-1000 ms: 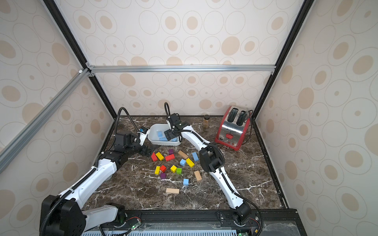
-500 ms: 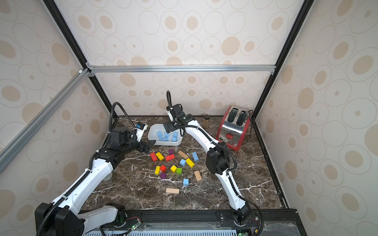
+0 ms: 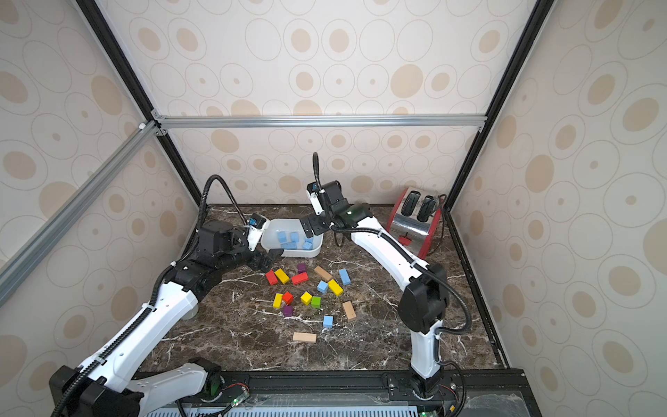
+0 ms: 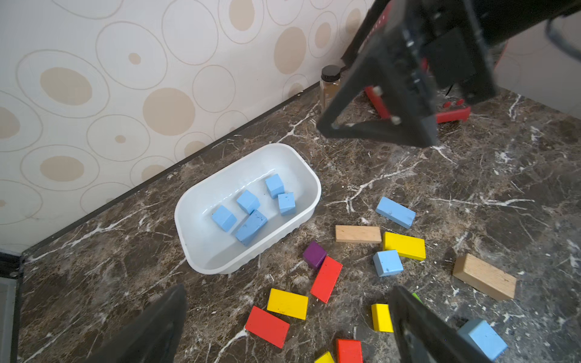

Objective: Pick out the blue building blocks
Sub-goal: Pick up the building block from the center of the board.

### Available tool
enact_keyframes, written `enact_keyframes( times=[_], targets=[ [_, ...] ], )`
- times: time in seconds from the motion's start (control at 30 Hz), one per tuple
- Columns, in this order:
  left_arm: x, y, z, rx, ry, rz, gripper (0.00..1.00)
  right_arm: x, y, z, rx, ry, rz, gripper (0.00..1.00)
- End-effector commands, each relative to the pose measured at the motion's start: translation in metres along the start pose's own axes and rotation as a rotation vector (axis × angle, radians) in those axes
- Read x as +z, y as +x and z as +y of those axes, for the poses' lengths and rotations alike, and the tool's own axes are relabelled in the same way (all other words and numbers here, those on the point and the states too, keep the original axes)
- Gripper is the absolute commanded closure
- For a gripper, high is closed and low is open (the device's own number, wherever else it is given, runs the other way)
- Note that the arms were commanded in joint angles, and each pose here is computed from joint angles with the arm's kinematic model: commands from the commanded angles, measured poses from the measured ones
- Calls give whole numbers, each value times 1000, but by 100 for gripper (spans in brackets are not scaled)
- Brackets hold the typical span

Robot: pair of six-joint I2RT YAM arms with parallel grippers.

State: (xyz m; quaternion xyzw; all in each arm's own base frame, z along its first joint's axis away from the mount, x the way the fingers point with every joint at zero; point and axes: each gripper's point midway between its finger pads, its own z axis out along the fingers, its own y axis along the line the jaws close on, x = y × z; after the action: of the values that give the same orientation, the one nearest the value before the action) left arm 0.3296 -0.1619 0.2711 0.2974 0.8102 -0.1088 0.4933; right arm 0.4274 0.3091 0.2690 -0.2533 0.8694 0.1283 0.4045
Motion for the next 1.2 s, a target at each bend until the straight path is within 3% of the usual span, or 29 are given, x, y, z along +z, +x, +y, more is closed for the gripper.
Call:
enact_keyframes(
  times=[0.0,0.2,0.53,0.87,1.17],
  targets=[
    [-13,-7,-8,6,-1,-6,1,-28,7,-2,25,9,-30,0],
    [-18,6,-27,3,50,-1,1,-61,48,-7,34,19,39,0],
    [-33,36,-52,36,124,8,1,-83,125,2,118,-41,203,0],
    [-25,67,-66,60,161,74,1,-68,181,-11,138,48,401,2],
    [-13,81,-71,53,174,90,1,-36,206,-14,177,58,533,9]
  ],
)
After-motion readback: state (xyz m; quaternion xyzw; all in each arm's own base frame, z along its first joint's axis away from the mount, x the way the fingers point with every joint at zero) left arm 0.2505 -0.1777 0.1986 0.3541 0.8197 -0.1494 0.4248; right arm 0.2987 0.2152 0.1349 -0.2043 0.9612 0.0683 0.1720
